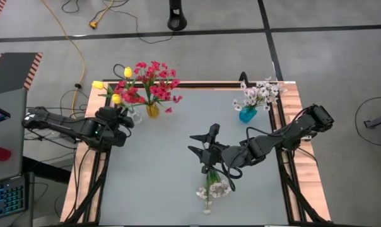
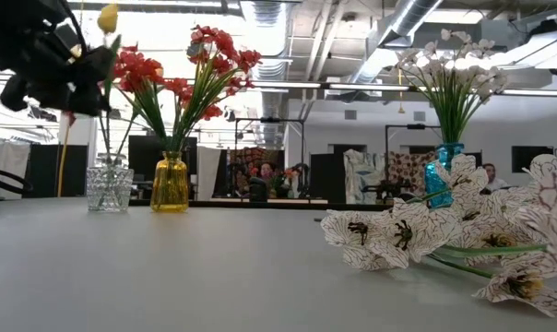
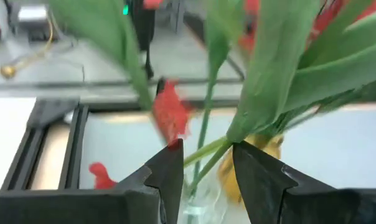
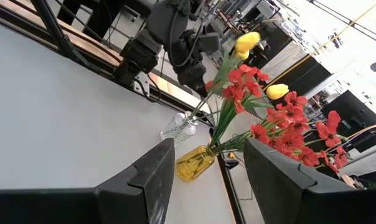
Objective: Sort flowers into vase by color
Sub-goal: Put the yellow tulip into the transparent vase, then put the white flowers into the blue vase
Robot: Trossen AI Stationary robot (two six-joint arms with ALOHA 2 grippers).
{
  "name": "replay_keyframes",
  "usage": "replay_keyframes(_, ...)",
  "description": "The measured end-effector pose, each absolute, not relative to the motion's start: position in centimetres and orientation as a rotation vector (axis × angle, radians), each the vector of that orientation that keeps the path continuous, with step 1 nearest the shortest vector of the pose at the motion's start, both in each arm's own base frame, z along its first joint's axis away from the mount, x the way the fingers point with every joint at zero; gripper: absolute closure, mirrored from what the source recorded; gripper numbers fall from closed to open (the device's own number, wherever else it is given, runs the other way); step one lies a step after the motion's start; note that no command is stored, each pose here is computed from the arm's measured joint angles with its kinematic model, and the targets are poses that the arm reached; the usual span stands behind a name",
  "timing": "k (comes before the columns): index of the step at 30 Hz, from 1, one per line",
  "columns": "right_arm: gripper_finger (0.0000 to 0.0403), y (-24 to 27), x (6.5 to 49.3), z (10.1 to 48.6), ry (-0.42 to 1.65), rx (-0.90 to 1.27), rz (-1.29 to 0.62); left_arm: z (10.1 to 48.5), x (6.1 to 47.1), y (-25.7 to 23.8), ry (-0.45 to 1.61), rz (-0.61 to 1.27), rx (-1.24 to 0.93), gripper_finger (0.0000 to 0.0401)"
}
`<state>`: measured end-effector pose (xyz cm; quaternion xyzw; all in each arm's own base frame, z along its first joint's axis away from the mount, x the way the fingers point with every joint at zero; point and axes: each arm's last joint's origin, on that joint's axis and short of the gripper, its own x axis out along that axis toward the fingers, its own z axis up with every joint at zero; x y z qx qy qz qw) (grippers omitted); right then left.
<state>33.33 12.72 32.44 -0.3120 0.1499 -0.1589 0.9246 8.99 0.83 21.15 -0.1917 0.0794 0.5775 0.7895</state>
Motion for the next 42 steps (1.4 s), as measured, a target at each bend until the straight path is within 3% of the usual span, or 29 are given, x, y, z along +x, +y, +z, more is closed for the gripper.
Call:
replay_keyframes(6, 0.0184, 12.7, 33.3, 32.4, 0.308, -0.640, -0.327, 21.0, 8.5, 0.9, 0.258, 1.214, -0.483, 0.0275)
replay_keyframes(24, 0.0184, 12.7, 33.3, 32.4, 0.308, -0.640, -0.327, 21.5, 6.5, 1.2, 0.245, 1.150, -0.576, 0.0290)
replay_keyframes(33, 0.0184, 12.7, 33.3, 32.4, 0.308, -0.640, -0.327, 21.1, 6.6, 0.8, 0.409, 1.051, -0.651, 0.0291)
replay_keyframes(42, 0.0184, 12.7, 33.3, 32.4, 0.309, -0.641, -0.327, 21.2, 6.6, 0.8, 0.415, 1.041, -0.641, 0.0291)
